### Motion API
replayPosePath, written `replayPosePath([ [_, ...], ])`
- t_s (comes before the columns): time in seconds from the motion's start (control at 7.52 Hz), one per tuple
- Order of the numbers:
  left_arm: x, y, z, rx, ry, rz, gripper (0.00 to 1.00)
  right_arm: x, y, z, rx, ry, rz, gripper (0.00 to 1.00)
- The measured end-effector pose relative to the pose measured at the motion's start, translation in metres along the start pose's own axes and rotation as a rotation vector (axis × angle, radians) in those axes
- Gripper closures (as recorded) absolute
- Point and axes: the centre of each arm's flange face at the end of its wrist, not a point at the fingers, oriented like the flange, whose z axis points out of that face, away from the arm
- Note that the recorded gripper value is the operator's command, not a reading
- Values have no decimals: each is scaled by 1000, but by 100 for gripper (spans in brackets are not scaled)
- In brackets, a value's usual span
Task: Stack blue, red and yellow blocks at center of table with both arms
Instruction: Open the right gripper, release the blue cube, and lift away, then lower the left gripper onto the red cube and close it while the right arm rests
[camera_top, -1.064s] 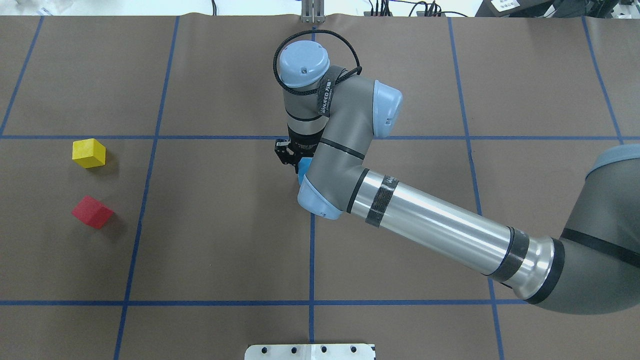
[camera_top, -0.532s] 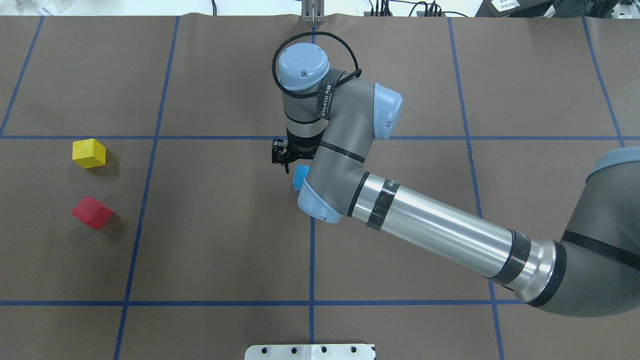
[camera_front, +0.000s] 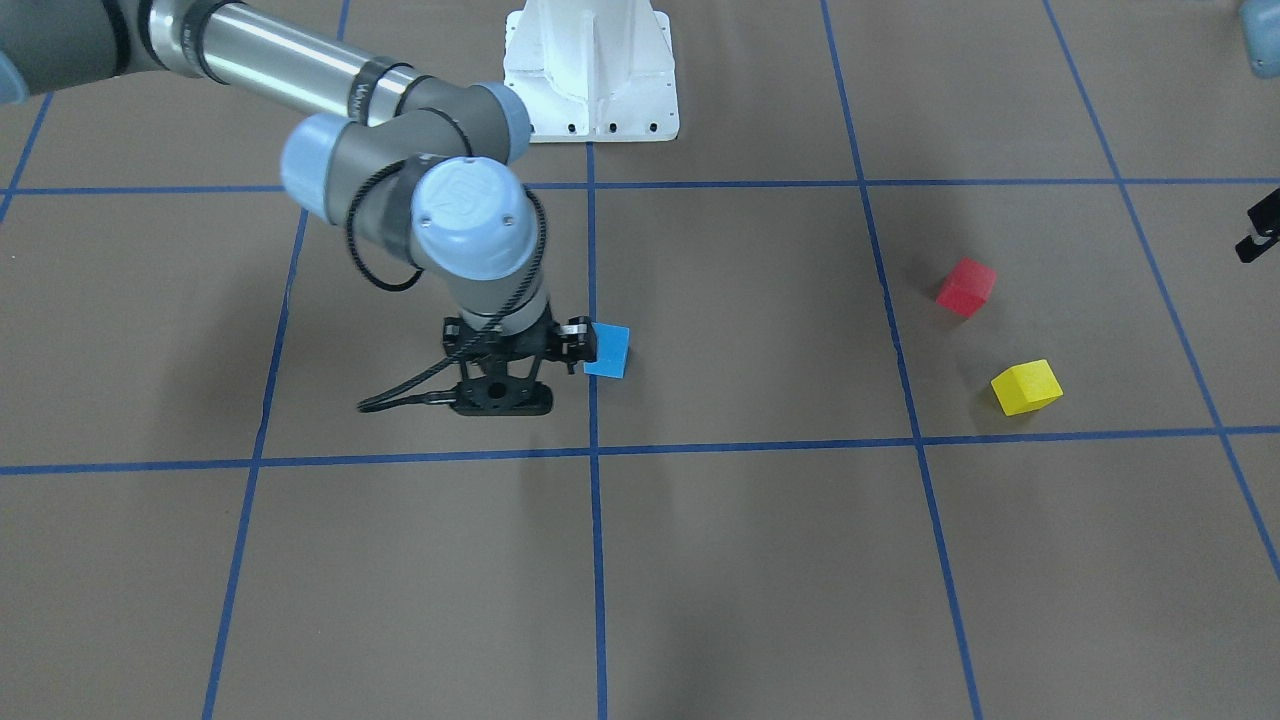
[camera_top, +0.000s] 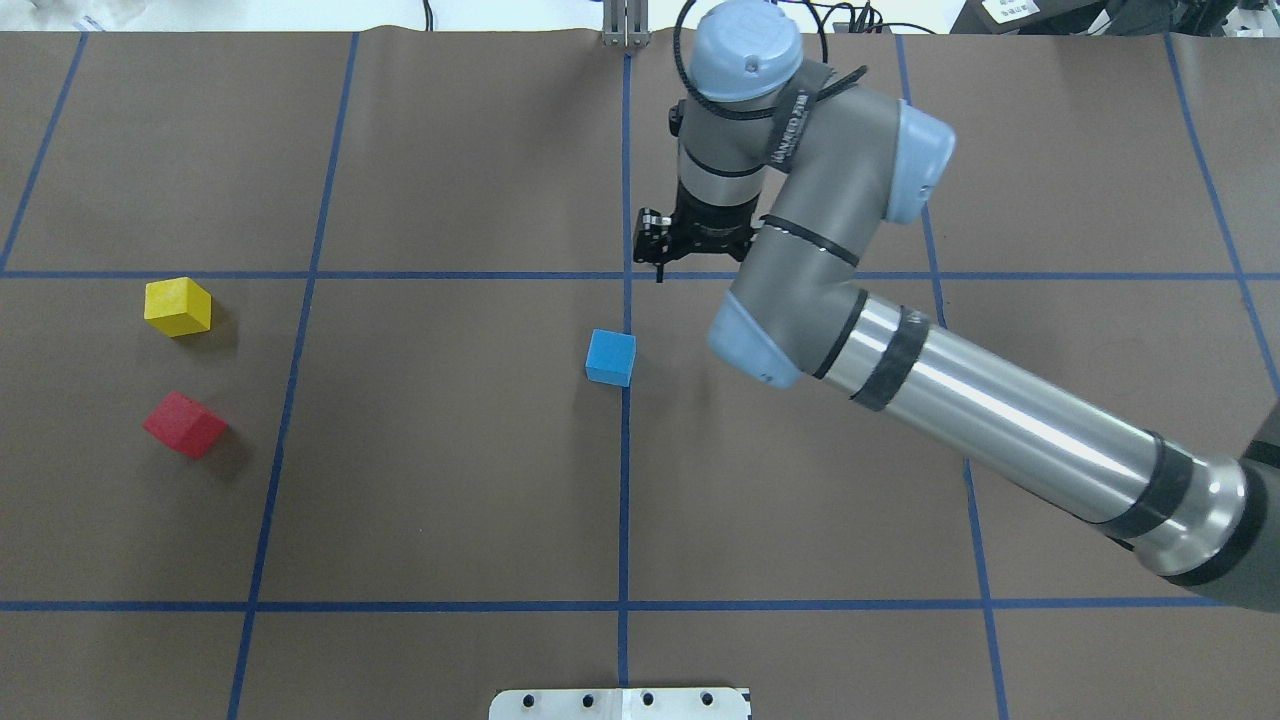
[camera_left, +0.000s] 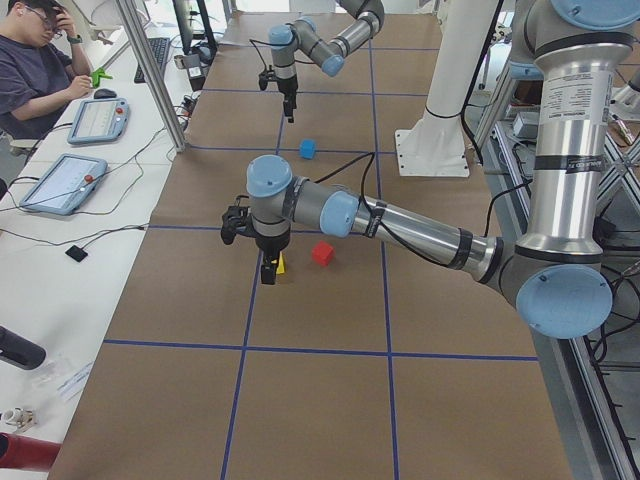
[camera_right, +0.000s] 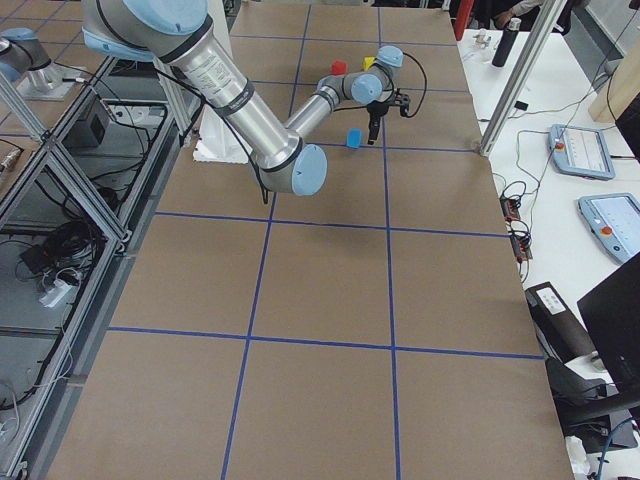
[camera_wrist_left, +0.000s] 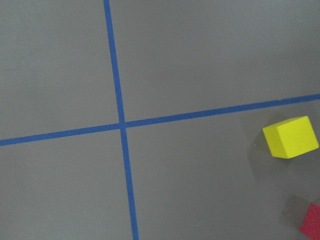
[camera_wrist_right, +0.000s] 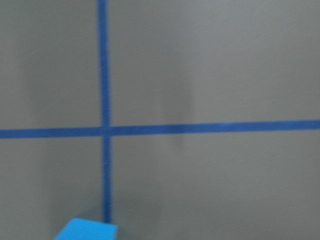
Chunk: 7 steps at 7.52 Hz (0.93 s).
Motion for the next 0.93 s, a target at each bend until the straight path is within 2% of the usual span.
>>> replayPosePath([
  [0.13, 39, 8, 6, -9, 8, -23, 1, 59, -10, -9, 22, 19, -48, 1],
  [0.53, 127, 38, 46, -14, -25, 48, 1, 194, -24, -23, 37, 67, -160, 1],
  [0.8, 161, 60, 80, -5, -46, 68, 2, 244, -29, -23, 32, 91, -210, 1],
  [0.93, 175, 71, 96, -11, -55, 113, 2, 254, -29, -22, 29, 97, -219, 1],
])
